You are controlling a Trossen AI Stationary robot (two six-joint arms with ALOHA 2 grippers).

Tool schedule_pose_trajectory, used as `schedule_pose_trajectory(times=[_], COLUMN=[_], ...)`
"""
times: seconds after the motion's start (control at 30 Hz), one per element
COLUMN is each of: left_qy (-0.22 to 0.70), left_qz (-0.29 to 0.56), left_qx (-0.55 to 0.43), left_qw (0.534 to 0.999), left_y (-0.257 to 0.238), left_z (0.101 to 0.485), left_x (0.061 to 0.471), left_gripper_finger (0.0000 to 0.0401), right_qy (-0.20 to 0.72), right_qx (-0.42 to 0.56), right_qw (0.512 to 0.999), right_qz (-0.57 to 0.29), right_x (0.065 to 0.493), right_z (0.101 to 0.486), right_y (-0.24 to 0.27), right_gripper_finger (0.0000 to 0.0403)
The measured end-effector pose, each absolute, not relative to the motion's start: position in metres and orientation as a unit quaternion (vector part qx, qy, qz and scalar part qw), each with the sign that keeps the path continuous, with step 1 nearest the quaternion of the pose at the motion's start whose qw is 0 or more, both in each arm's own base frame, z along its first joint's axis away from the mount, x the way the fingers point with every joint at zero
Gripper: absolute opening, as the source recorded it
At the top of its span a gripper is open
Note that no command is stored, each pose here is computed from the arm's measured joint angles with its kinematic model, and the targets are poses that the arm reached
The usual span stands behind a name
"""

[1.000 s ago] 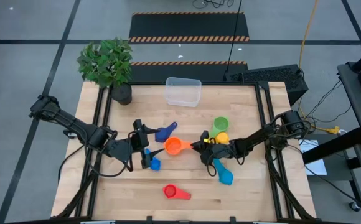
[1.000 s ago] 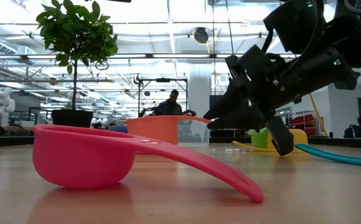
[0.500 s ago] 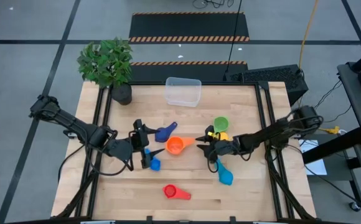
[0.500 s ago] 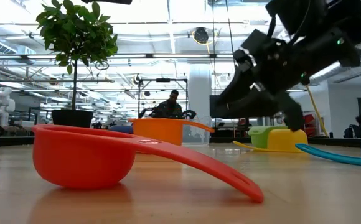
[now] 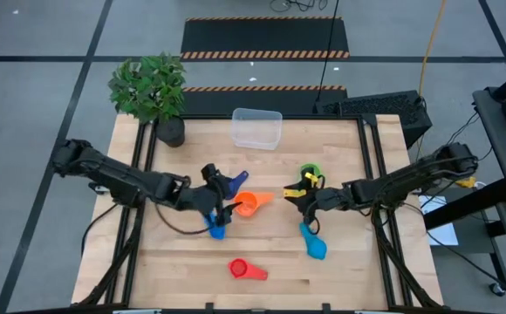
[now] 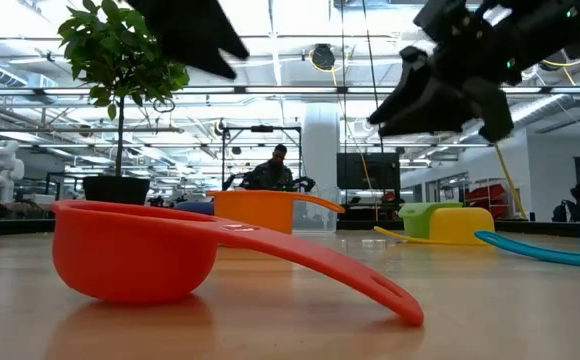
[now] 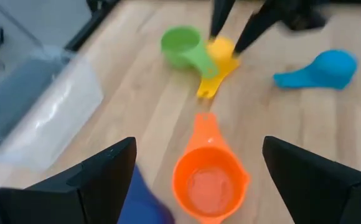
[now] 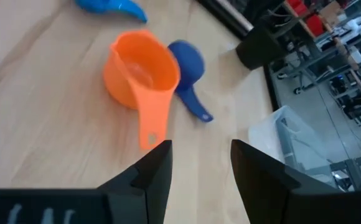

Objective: Nest measuring cups in basket
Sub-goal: Adjust the dark blue measuring cup on the table

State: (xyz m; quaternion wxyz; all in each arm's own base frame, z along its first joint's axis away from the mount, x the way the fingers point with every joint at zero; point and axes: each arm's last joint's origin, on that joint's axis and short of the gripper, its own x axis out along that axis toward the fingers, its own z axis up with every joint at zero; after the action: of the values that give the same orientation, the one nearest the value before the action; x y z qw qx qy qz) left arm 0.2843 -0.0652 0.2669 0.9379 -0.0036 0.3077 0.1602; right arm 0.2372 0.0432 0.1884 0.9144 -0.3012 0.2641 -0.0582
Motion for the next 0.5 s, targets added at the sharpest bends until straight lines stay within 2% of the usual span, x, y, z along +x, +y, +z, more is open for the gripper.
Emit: schedule_pose_trajectory(times=[0.27, 0.5], left_qy=[0.404, 0.458], left_qz=[0.235, 0.228], left_qx=[-0.048, -0.049], left_qw=[0.883, 0.858], left_y=[-0.034, -0.028], left_z=[0.242, 0.219], left_x=[0.282, 0.290], left_gripper_finger=[0.0353, 0.0353], right_qy=[0.246, 0.245], right_qx=[-0.274, -0.274], right_qw=[0.927, 0.928], right_qz=[-0.069, -0.069], right_x=[0.227, 0.226], right_z=[0.203, 0.205], right_y=[0.041, 0.041], right_gripper_finger=[0.0155, 0.0155])
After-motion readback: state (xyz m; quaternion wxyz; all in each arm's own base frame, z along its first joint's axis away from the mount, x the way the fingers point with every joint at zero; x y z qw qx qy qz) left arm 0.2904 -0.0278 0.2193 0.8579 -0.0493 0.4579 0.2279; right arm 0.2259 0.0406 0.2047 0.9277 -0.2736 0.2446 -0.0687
